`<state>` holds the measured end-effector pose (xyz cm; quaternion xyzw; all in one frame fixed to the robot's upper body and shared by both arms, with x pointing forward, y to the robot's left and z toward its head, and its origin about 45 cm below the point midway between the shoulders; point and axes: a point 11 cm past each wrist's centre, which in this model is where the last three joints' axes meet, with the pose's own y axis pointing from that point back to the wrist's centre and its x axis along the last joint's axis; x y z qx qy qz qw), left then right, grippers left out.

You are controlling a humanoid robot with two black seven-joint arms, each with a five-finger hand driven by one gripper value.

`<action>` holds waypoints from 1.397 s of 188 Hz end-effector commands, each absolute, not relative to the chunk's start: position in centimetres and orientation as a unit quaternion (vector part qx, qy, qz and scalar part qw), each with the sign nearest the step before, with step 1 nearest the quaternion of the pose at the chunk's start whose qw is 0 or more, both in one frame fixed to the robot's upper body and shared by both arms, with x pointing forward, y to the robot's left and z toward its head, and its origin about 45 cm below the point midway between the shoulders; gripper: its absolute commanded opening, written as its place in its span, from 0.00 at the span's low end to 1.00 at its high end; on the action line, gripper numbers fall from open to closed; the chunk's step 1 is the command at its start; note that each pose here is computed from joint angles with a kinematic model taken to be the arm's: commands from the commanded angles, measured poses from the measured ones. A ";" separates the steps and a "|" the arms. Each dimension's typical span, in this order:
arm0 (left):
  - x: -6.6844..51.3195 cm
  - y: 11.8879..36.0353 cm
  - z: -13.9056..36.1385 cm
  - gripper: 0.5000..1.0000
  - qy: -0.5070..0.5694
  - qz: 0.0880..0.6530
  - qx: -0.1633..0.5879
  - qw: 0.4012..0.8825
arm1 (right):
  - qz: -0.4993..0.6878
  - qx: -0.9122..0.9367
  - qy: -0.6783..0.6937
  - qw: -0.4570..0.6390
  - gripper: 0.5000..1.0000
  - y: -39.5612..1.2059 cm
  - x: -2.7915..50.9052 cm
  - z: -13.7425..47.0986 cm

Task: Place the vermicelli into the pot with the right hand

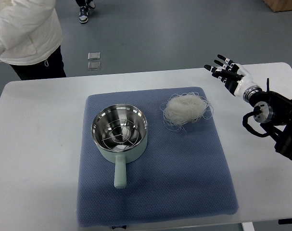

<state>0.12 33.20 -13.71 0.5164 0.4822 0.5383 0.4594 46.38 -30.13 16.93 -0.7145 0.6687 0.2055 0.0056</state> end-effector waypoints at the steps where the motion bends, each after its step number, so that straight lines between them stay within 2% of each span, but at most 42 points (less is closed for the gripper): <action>1: 0.1 33.2 -13.7 1.00 0.482 0.538 0.516 0.460 | 0.205 -0.714 0.669 0.005 0.84 -30.1 46.4 16.9; 109: 0.1 33.2 -13.7 1.00 0.482 0.539 0.517 0.459 | 0.200 -0.717 0.667 0.001 0.84 -30.2 46.4 17.0; 178: 0.1 33.3 -13.7 1.00 0.481 0.539 0.517 0.459 | 0.133 -0.761 0.633 -0.051 0.84 -29.0 46.7 17.7; 234: 0.1 33.3 -13.7 1.00 0.481 0.539 0.518 0.459 | 0.003 -0.825 0.550 -0.130 0.84 -27.7 47.5 20.6; 263: 0.1 33.4 -13.7 1.00 0.480 0.540 0.518 0.458 | -0.090 -0.858 0.464 -0.199 0.84 -26.5 47.8 22.4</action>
